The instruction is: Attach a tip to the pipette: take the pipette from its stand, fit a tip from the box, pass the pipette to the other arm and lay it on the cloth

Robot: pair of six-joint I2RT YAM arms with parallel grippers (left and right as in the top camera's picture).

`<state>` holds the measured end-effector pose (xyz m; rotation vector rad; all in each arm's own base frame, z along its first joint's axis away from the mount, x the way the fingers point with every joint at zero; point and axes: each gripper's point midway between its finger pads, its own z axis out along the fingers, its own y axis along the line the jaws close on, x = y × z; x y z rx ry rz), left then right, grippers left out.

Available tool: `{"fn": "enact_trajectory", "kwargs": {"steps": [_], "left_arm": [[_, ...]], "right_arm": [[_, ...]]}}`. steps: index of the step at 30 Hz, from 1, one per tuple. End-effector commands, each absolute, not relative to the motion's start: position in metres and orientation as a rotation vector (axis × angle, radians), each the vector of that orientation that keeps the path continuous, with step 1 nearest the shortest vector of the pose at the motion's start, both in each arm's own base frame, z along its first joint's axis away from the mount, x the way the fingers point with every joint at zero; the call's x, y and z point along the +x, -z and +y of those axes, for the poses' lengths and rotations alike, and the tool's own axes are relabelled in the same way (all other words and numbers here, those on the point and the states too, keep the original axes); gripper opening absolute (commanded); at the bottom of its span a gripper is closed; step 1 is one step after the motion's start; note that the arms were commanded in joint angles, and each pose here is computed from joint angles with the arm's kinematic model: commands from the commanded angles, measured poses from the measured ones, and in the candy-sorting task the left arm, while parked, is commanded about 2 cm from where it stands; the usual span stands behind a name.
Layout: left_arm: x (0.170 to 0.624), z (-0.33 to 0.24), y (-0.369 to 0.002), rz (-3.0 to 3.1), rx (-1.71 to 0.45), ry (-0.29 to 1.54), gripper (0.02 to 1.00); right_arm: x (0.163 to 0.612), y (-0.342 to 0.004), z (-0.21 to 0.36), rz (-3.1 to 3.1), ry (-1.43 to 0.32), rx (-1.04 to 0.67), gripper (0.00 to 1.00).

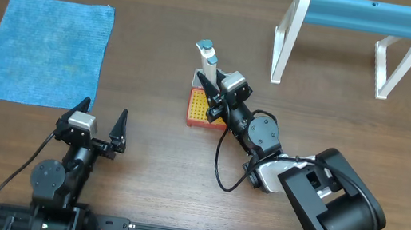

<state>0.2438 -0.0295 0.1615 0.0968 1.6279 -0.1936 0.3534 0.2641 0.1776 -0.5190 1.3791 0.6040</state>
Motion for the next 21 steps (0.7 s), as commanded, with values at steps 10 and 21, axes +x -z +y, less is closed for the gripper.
{"fn": "enact_trajectory", "kwargs": {"steps": [10, 21], "left_arm": [[0.243, -0.03, -0.16, 1.63, 0.101, 0.194, 0.847], [0.243, -0.03, -0.16, 1.63, 0.101, 0.194, 0.849]], "right_arm": [[0.362, -0.167, 0.263, 1.401, -0.605, -0.511, 0.08], [0.357, -0.16, 0.27, 1.408, -0.639, -0.554, 0.08]]}}
